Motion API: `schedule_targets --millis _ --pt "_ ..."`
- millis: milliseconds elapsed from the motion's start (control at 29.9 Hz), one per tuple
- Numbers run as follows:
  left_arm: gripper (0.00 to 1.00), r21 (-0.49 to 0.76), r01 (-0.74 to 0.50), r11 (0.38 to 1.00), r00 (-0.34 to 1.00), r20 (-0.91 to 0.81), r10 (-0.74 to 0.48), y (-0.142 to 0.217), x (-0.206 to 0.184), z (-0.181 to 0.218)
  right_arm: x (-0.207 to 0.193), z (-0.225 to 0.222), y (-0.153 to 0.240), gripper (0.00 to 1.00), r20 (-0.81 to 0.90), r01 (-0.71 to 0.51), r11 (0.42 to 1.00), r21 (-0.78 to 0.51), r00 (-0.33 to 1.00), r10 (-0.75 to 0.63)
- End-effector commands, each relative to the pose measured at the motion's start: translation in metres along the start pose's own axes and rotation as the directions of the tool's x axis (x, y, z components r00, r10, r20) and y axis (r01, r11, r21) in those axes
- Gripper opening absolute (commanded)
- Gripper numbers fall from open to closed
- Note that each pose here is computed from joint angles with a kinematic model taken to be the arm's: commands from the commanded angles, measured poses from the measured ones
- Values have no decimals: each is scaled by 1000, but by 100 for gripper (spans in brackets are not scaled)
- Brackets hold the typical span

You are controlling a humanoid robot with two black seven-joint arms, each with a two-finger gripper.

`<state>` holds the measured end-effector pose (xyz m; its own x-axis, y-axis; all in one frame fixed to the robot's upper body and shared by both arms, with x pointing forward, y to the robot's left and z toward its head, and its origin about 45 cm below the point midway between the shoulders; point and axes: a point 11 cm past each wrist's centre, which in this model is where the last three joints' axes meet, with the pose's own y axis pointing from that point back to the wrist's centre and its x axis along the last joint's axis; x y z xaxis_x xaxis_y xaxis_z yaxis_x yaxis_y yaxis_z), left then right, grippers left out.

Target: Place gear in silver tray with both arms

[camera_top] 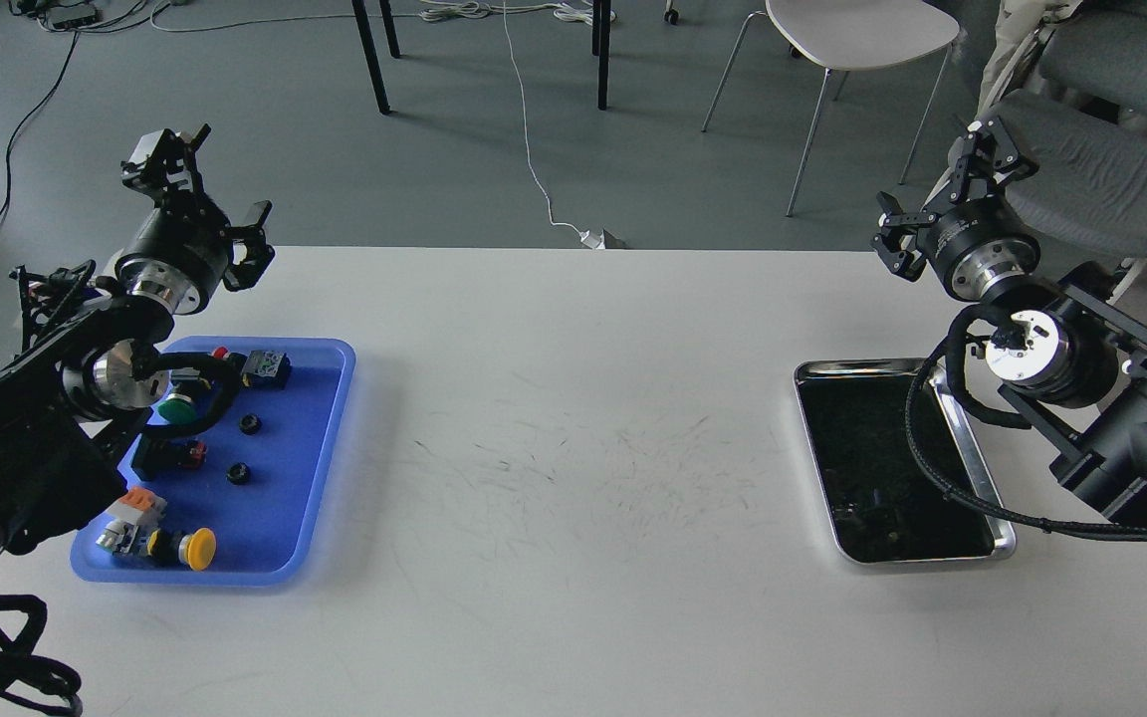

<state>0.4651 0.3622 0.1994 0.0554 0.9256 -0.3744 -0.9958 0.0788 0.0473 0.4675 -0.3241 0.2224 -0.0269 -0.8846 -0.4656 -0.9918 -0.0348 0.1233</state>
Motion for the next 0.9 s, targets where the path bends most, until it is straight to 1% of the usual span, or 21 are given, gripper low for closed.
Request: schedule_targets --millis 0,100,201,334,435,568,736,869 --pt "99 37 18 999 998 60 -20 2 0 -7 0 0 0 99 0 0 1000 0 1000 0" --pt "99 47 27 999 997 73 -31 3 1 -8 1 1 1 99 2 -1 1000 -2 1000 1" --pt "99 57 73 996 994 78 -77 5 -6 -7 2 2 1 99 2 -2 1000 -3 1000 2" --pt "99 103 115 988 975 179 -132 7 -6 -6 2 2 1 99 4 -1 1000 -2 1000 1" --pt "99 112 123 986 959 243 -148 12 4 7 2 2 1 99 2 -1 1000 -1 1000 1" --pt "99 155 170 973 915 341 -214 19 5 21 3 2 1 99 3 -2 1000 -2 1000 2" --pt "99 195 166 967 859 453 -239 27 18 35 6 6 3 99 3 -9 1000 -9 1000 9" --pt "99 235 123 964 805 545 -236 36 35 39 6 6 3 99 3 -9 1000 -9 1000 9"
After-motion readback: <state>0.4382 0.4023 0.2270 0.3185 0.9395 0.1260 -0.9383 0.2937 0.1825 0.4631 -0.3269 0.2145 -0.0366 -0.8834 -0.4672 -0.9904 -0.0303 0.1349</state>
